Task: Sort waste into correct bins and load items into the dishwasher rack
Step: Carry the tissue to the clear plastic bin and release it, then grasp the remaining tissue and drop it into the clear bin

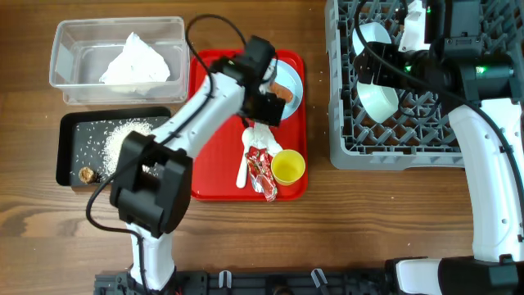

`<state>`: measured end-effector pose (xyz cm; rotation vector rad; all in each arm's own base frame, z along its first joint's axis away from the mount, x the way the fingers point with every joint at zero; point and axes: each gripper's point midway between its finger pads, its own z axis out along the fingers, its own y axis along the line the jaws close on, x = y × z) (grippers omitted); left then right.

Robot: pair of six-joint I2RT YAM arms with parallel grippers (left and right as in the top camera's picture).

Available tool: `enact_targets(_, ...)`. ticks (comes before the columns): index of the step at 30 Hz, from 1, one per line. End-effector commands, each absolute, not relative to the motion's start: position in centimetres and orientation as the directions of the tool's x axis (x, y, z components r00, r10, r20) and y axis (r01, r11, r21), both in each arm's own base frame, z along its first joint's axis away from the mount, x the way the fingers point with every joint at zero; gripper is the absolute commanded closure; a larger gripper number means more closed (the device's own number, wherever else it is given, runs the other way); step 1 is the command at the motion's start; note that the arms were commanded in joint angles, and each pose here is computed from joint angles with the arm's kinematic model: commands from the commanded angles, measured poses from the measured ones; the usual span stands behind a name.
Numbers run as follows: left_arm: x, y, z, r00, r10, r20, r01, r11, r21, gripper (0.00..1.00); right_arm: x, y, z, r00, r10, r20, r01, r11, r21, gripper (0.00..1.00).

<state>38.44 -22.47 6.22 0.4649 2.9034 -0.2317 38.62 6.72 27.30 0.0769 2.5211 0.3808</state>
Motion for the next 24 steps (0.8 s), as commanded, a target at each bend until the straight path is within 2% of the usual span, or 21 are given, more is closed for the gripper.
enact_targets(1, 37.3, -23.0, 4.8, -0.961, 0.204, -0.189, 0.228, 0.967, -0.117, 0.17, 38.9, 6.5, 26.6, -0.837, 0.124, -0.533, -0.029, 0.963, 0.269, 0.16)
enact_targets(7, 36.7, -22.4, 1.7, -0.955, 0.213, -0.207, 0.233, 0.969, -0.078, 0.31, 38.7, 6.4, 26.4, -0.842, 0.123, -0.525, -0.027, 0.963, 0.269, 0.16)
enact_targets(8, 36.6, -22.4, 1.4, -0.954, 0.215, -0.211, 0.236, 0.969, -0.079, 0.36, 38.7, 6.4, 26.4, -0.842, 0.123, -0.525, -0.027, 0.963, 0.269, 0.16)
enact_targets(10, 36.6, -22.4, 1.1, -0.954, 0.211, -0.213, 0.233, 0.969, -0.081, 0.51, 38.7, 6.4, 26.4, -0.842, 0.123, -0.525, -0.027, 0.963, 0.269, 0.17)
enact_targets(11, 36.7, -22.5, 1.2, -0.953, 0.211, -0.217, 0.233, 0.969, -0.082, 0.62, 38.7, 6.4, 26.4, -0.842, 0.123, -0.525, -0.027, 0.963, 0.269, 0.16)
enact_targets(16, 36.7, -22.5, 1.2, -0.953, 0.211, -0.218, 0.233, 0.969, -0.082, 0.96, 38.7, 6.4, 26.4, -0.842, 0.123, -0.525, -0.027, 0.963, 0.269, 0.16)
enact_targets(19, 37.0, -22.3, 3.4, -0.95, 0.203, -0.236, 0.227, 0.971, -0.079, 0.96, 38.7, 6.4, 26.4, -0.842, 0.122, -0.526, -0.027, 0.963, 0.268, 0.16)
enact_targets(22, 39.3, -20.2, 10.3, -0.924, 0.168, -0.343, 0.188, 0.982, -0.024, 0.96, 38.7, 6.4, 26.5, -0.84, 0.122, -0.528, -0.028, 0.963, 0.268, 0.16)
enact_targets(24, 41.7, -16.8, 16.8, -0.871, 0.074, -0.486, 0.101, 0.994, -0.03, 0.96, 38.8, 6.4, 26.5, -0.84, 0.122, -0.529, -0.029, 0.963, 0.268, 0.16)
